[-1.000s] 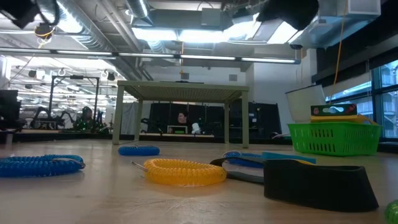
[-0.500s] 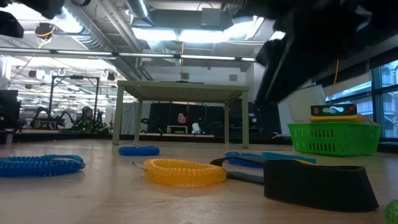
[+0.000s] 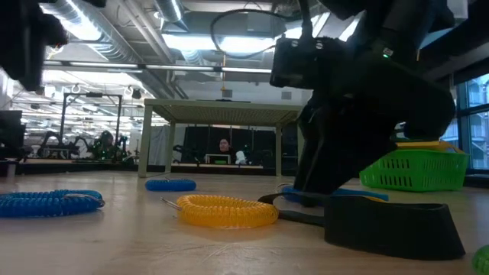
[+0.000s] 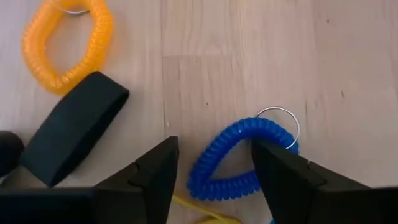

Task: Pick & Place Office Desk Supplies
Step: Put the blue spring rubber band into the blue bin

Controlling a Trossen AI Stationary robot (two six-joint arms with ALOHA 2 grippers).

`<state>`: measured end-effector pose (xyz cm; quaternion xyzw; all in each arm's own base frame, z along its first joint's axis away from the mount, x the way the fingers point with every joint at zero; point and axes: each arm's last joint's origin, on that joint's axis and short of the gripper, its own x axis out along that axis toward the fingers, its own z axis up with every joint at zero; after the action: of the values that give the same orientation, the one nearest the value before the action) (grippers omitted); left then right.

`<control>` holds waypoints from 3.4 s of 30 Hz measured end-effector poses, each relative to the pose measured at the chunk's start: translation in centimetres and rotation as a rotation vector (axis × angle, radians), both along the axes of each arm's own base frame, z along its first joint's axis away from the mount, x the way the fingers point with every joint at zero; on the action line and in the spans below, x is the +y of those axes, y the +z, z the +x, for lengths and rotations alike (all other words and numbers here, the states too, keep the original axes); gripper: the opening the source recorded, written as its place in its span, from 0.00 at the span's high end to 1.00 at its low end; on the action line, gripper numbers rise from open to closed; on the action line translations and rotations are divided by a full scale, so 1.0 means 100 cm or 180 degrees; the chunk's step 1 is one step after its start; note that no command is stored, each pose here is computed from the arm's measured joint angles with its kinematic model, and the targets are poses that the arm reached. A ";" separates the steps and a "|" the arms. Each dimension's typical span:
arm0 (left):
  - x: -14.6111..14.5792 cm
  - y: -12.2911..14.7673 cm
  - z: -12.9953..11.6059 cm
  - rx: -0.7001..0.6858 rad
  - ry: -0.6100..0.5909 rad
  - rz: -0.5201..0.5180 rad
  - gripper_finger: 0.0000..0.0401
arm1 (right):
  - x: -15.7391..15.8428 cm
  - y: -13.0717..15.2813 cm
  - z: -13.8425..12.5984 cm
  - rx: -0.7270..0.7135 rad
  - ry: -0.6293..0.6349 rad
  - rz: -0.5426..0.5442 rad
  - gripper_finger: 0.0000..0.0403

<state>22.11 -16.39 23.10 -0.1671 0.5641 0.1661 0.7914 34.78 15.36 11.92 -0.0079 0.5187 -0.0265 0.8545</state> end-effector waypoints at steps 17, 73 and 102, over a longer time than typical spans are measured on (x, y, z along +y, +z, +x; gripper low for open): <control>0.004 0.003 0.006 -0.0580 0.0162 0.0604 0.65 | -0.007 -0.003 0.003 0.0091 -0.0460 0.0407 0.97; -0.012 0.030 0.041 -0.2050 -0.0270 0.1123 0.65 | 0.127 0.141 -0.154 0.0424 -0.1610 0.1533 0.96; -0.013 0.029 0.041 -0.2002 -0.0424 0.1202 0.65 | 0.110 0.092 -0.179 0.1518 -0.2462 0.1261 0.67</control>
<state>26.23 -17.64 26.04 -0.0240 0.2625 0.1559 0.9520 16.83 26.35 21.13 0.3419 0.6597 -0.2400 0.6247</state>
